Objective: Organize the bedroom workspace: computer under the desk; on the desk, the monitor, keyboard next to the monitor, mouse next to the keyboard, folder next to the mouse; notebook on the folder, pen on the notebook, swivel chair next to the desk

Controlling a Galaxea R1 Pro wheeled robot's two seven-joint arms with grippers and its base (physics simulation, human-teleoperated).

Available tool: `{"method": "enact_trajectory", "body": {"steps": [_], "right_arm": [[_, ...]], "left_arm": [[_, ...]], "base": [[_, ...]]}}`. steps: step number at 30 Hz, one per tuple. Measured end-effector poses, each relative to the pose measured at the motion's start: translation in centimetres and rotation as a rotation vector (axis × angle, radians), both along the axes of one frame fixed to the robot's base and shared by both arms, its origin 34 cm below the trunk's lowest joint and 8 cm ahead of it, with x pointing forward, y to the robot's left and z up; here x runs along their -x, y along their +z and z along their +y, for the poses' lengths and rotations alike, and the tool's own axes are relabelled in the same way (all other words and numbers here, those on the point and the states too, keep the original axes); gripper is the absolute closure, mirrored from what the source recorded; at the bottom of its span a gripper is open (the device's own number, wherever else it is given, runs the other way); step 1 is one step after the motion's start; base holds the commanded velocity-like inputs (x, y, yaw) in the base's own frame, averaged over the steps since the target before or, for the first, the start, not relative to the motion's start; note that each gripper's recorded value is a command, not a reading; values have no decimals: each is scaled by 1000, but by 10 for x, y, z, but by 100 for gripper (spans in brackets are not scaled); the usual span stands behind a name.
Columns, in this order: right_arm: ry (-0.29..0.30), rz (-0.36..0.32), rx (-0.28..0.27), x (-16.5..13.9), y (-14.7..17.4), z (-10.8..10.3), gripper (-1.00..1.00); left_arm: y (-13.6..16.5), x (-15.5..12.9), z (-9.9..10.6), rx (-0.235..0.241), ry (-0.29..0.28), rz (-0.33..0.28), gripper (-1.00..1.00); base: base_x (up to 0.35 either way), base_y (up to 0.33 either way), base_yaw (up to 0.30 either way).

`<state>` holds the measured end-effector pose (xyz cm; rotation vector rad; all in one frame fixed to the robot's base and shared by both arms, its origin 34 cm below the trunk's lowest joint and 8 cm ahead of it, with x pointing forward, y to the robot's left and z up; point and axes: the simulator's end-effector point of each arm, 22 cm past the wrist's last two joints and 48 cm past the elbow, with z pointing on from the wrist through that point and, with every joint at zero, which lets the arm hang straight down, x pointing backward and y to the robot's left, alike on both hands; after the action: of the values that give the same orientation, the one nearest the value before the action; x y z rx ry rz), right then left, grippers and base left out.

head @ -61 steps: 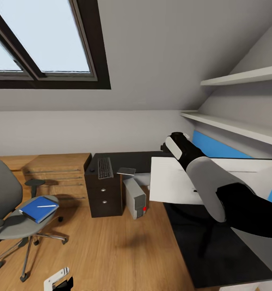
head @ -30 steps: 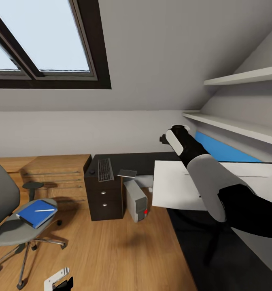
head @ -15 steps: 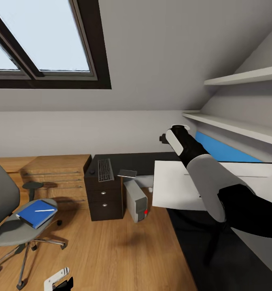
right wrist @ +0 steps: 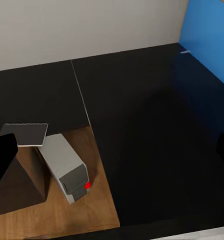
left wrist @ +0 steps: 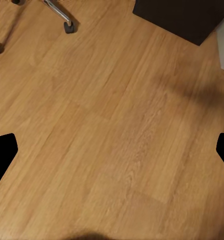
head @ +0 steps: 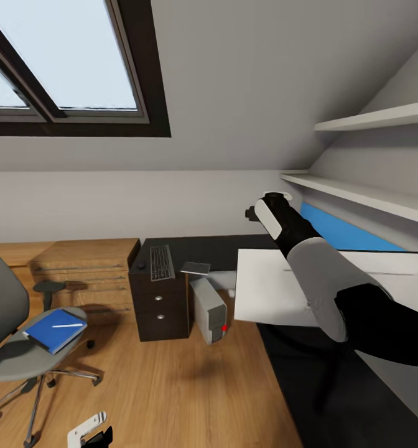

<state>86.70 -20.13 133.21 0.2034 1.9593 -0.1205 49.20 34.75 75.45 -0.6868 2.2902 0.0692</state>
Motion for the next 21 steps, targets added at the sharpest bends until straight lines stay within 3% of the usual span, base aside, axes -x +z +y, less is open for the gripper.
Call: {"method": "enact_trajectory", "body": {"steps": [21], "right_arm": [[1, 18, 0, -5, -12, -1, -100]], "left_arm": [[-5, 3, 0, -1, 1, 14, -100]], "base": [[22, 0, 0]]}}
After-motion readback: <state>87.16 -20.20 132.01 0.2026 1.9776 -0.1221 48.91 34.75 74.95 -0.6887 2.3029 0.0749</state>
